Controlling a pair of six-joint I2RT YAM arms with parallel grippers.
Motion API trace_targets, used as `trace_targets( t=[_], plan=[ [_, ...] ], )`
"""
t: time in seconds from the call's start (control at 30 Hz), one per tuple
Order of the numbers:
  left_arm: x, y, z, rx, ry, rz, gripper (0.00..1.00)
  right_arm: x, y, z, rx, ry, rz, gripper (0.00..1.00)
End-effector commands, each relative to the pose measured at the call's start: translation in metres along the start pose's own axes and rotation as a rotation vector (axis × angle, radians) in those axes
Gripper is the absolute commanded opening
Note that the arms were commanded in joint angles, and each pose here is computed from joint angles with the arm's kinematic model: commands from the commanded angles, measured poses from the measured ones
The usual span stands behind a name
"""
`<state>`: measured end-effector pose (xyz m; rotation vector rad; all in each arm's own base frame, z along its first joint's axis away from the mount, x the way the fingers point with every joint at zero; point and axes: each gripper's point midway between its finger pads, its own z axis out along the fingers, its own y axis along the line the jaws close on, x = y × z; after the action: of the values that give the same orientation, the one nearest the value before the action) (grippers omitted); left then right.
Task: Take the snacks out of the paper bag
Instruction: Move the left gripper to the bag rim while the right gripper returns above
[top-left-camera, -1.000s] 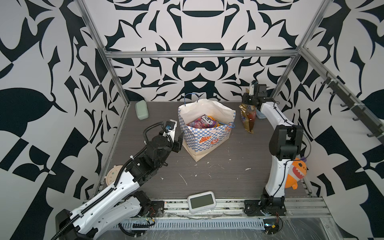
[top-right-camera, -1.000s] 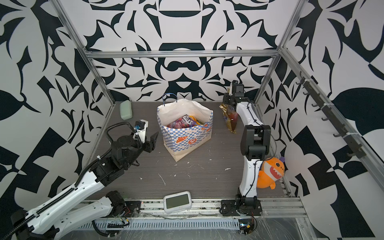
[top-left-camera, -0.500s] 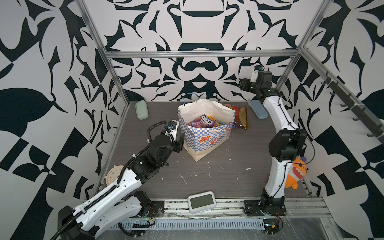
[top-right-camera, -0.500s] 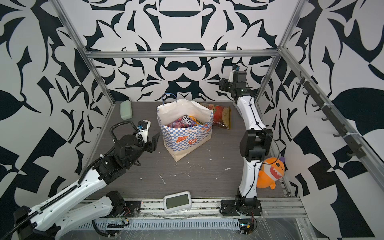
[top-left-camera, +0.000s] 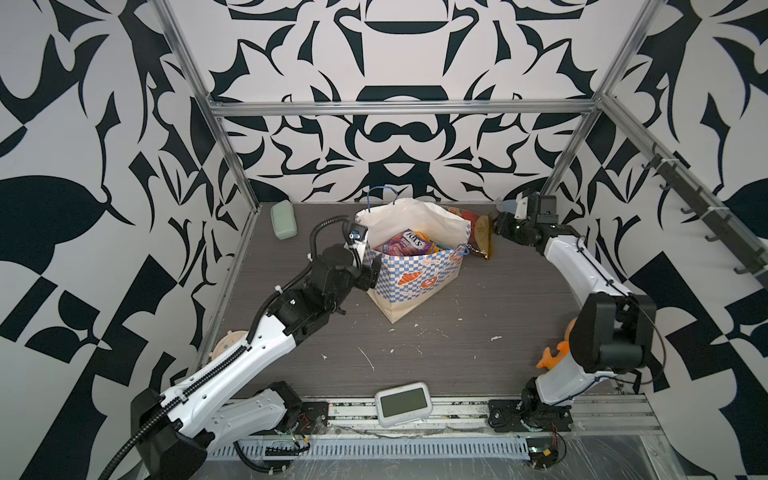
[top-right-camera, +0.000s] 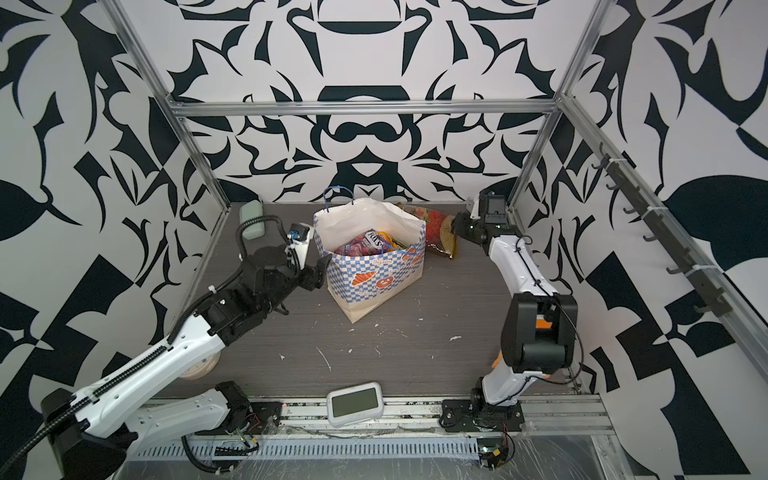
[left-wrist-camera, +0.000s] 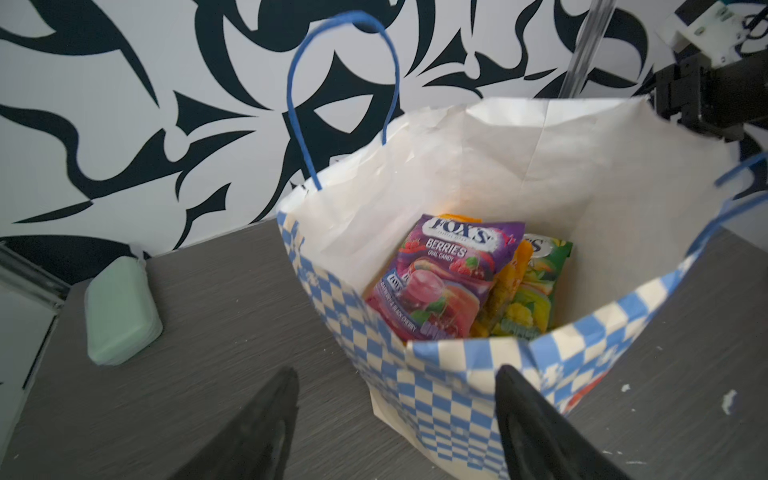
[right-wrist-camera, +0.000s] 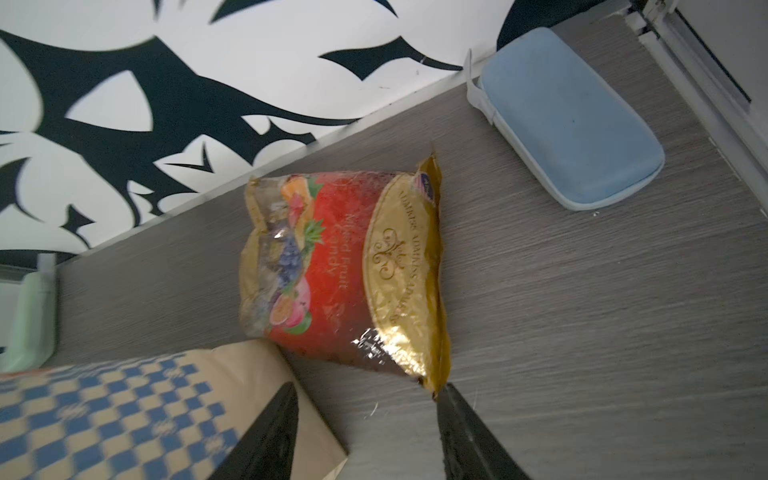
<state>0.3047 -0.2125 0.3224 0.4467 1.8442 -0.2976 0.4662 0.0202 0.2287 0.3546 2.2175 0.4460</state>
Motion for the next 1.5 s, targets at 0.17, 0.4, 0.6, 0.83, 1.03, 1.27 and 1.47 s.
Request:
trace_targets(
  t=[0.17, 0.4, 0.6, 0.83, 1.03, 1.27, 1.47],
  plan=[
    [-0.070, 0.007, 0.013, 0.187, 0.049, -0.075, 0.82, -0.052, 0.080, -0.123, -0.245, -0.258, -0.052, 0.58],
    [-0.033, 0.019, 0.067, 0.210, 0.237, -0.017, 0.84, -0.026, 0.128, -0.155, -0.377, -0.242, -0.127, 0.57],
    [-0.014, 0.052, 0.099, 0.155, 0.269, -0.039, 0.92, -0.011, 0.152, -0.151, -0.373, -0.156, -0.184, 0.57],
    [-0.002, 0.049, 0.130, 0.221, 0.333, -0.022, 0.90, 0.005, 0.159, -0.130, -0.365, -0.112, -0.171, 0.57],
    [0.017, 0.042, 0.149, 0.276, 0.381, 0.001, 0.68, 0.016, 0.152, -0.111, -0.294, -0.059, -0.177, 0.57],
    [0.026, 0.042, 0.159, 0.277, 0.414, -0.008, 0.30, 0.034, 0.200, -0.103, -0.385, -0.004, -0.318, 0.56],
    [0.003, 0.029, 0.141, 0.325, 0.316, 0.000, 0.00, 0.040, 0.230, -0.098, -0.421, 0.021, -0.394, 0.56]
  ],
)
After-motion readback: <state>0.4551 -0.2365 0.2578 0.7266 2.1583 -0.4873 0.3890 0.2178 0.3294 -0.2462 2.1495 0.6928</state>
